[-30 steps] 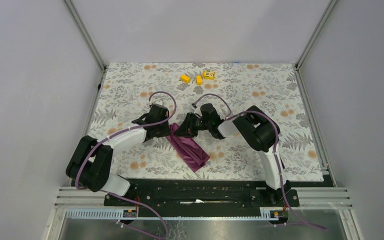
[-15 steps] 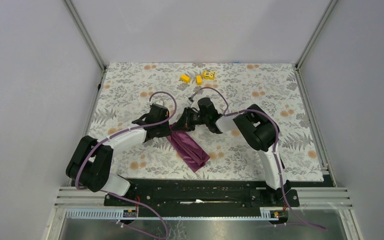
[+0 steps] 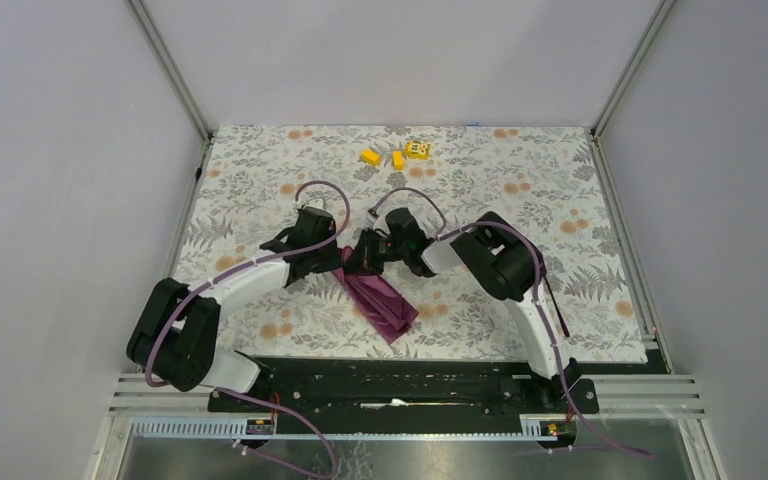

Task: Fold the napkin into a case and place the utensils inside
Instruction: Grasp the top corner of the smaller rectangle folded napkin from the folded napkin.

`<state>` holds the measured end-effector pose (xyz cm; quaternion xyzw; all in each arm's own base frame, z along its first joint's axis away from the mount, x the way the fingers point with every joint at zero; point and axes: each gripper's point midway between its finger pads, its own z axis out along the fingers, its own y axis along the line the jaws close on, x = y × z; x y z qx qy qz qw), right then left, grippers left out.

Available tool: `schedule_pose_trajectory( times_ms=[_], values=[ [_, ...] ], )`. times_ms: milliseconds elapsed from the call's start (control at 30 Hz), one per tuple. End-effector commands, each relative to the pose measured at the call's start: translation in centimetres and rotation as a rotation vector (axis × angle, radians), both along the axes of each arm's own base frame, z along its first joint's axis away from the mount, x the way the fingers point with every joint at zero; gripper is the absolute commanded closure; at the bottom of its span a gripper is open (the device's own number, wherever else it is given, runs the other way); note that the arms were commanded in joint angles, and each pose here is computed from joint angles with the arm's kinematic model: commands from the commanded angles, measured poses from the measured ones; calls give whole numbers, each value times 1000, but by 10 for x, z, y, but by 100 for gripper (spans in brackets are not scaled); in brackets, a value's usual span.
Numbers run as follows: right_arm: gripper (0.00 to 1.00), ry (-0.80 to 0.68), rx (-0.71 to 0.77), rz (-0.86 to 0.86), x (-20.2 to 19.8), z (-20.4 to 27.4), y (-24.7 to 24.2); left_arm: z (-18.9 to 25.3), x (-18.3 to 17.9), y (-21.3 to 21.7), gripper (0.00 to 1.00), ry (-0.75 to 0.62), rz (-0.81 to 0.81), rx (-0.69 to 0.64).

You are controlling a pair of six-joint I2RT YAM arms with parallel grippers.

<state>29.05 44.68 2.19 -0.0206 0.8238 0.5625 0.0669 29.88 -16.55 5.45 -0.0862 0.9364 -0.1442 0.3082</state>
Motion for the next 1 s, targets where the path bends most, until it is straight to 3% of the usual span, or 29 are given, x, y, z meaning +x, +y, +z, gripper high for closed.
schedule_pose_trajectory(
  times_ms=[0, 133, 433, 967],
  values=[
    [86, -69, 18, -2, 2, 0, 16, 21, 14, -12, 100, -78, 20, -94],
    [86, -79, -26, -2, 0, -10, 17, 12, 6, -13, 100, -35, 52, -126],
    [70, -84, -2, -23, 11, 23, -35, 1, -4, 10, 100, -33, 109, -64],
    [61, -151, 31, -8, 28, 52, -27, 8, 4, 5, 100, -56, 68, -64]
  ],
)
